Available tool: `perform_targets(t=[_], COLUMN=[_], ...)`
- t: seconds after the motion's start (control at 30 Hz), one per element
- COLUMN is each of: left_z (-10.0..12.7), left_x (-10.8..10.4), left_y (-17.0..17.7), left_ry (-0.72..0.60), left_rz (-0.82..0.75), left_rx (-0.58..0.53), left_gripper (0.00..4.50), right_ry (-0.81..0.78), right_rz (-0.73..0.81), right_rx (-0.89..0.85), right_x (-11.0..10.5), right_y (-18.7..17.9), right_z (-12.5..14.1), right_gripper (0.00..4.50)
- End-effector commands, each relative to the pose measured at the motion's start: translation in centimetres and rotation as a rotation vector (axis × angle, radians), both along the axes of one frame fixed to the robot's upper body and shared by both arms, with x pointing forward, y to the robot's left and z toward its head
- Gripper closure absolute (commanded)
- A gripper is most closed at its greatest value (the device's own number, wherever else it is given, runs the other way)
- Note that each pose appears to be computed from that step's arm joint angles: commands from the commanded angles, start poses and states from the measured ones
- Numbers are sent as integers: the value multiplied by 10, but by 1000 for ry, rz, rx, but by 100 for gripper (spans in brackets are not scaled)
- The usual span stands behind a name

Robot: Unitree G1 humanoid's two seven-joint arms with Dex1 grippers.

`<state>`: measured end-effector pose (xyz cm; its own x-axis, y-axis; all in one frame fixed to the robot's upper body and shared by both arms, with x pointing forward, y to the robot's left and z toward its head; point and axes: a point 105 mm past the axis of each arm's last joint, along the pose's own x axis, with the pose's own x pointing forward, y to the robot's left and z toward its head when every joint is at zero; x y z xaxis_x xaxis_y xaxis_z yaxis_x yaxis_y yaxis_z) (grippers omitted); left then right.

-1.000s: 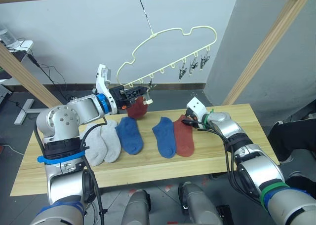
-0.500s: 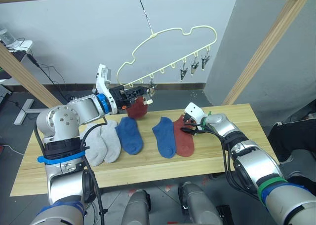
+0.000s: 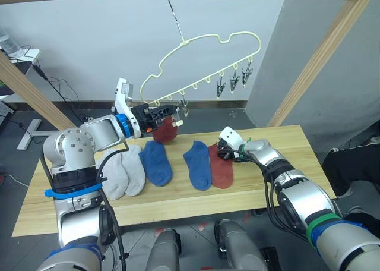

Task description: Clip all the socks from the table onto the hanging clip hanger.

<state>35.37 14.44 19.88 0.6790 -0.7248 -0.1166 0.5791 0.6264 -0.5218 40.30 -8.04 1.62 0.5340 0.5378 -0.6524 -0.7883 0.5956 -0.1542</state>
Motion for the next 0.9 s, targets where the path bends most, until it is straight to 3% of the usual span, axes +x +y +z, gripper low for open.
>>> perform_targets(t=[0.03,0.2,0.27,0.43,0.57,0.77,0.9], left_z=[-10,-11,-11,-10,-8,-6,-4], left_x=[-5,-5,-6,-7,-7,-5,-2], left_y=[-2,-1,0,2,3,1,-2], left_ry=[37,37,36,37,43,49,53], left_rz=[-13,-7,-6,-6,-12,-19,-15], left_rx=[14,16,16,13,-3,-20,-34], left_gripper=[450,450,450,450,450,450,450], right_ry=[36,21,-52,-352,-599,-814,-940], right_rz=[21,43,85,276,417,564,606], right_rx=[-20,-24,-44,-47,-37,38,55], right_x=[-10,-12,-9,-23,-53,-88,-90], right_y=[-4,-5,-9,-12,-3,29,54], right_z=[-14,-13,-3,64,117,156,173], right_gripper=[447,447,447,447,447,447,447])
